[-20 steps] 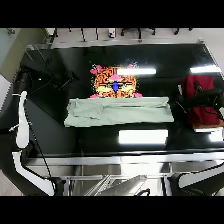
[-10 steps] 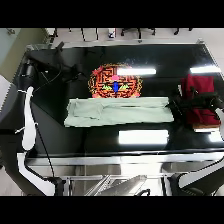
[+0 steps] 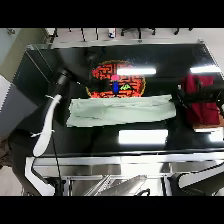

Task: Fold the shirts.

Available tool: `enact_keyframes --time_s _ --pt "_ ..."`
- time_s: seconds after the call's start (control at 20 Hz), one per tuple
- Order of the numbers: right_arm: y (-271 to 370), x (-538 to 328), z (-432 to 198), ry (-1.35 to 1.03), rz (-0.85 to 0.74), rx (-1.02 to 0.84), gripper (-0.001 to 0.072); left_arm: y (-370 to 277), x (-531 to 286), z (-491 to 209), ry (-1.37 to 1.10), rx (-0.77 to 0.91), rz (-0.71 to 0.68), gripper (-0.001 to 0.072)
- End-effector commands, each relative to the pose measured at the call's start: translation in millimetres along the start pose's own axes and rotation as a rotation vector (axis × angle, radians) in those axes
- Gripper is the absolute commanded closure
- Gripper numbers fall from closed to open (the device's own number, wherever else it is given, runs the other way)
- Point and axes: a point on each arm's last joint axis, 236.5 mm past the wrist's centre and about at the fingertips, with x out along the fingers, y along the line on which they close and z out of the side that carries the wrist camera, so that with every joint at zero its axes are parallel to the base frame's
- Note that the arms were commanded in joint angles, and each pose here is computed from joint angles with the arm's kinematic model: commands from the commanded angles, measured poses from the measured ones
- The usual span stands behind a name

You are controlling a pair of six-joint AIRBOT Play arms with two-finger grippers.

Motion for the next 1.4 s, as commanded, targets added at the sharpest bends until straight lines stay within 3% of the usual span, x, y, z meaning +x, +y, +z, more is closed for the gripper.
enact_keyframes --time_s 0.0,0.4,0.8,1.05,1.35 --pt "75 -57 5 -0.032 0.085 -0.133 0.0688 -4 78 -32 0.010 -0.005 0.018 0.0688" --pt "229 -142 -22 -0.129 0.247 -0.357 0.0688 -45 195 -58 0.091 -0.058 -0.075 0.0688" --pt "263 -113 -57 -0.016 0.270 -0.418 0.0688 -59 204 -67 0.124 -0.150 -0.117 0.0688" --pt "263 -111 -58 -0.005 0.272 -0.377 0.0688 -86 107 -14 0.048 -0.064 -0.186 0.0688" --pt "295 -72 -81 0.071 0.302 -0.392 0.0688 -77 -136 35 -0.148 0.070 -0.172 0.0688"
